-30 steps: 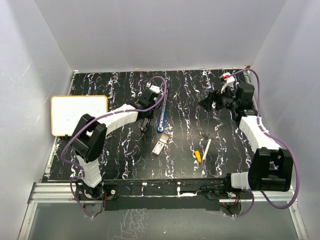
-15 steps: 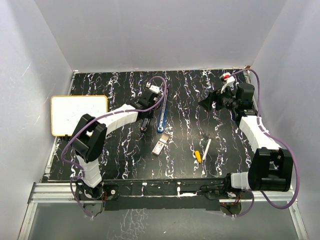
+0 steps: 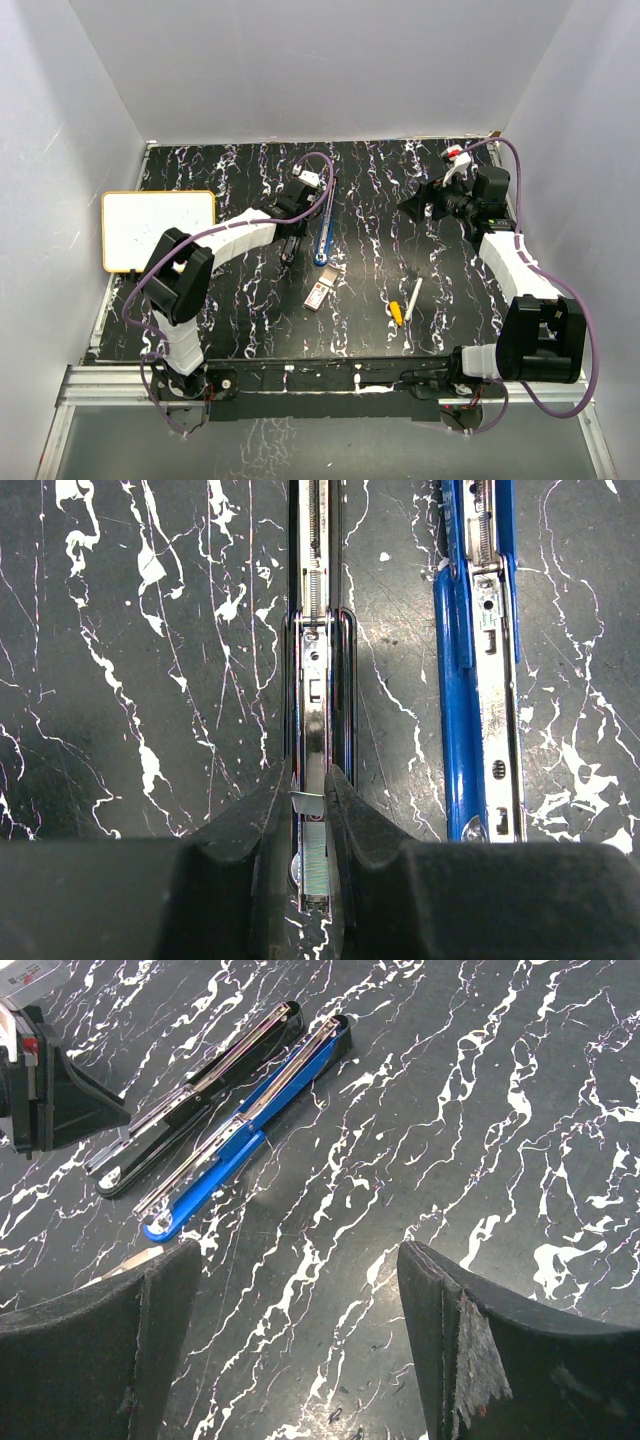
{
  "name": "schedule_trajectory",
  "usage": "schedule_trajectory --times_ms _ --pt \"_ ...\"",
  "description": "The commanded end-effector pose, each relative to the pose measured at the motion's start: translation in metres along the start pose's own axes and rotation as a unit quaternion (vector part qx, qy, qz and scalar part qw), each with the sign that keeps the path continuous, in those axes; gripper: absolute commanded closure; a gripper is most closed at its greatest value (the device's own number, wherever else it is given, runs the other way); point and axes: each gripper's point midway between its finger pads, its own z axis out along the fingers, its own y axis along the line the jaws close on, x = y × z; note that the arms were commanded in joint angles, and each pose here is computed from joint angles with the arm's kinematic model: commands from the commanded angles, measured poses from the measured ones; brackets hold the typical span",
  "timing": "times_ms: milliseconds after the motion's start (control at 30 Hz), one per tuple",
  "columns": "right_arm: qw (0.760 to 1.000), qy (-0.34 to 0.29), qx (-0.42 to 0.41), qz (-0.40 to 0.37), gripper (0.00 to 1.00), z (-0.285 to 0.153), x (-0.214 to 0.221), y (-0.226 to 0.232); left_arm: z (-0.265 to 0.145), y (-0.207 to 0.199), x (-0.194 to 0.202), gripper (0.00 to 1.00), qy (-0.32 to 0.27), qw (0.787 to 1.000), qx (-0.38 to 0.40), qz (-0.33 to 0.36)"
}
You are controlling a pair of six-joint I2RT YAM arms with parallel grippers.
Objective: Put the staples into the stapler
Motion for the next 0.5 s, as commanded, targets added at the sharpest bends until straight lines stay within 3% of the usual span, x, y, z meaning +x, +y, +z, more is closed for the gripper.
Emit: schedule_trajectory --times_ms 0,467 --pt "0.999 -0.025 -0.005 -0.021 0.18 -0.0016 -0.0140 0.0011 0.0004 -0.0037 -0.0017 1.00 -0.002 1.000 0.006 0.005" --pt "0.999 -0.027 -0.005 -0.021 0.18 -0.0019 -0.0149 0.0008 0.0025 -0.0062 -0.0010 1.00 0.003 1.000 0.011 0.010"
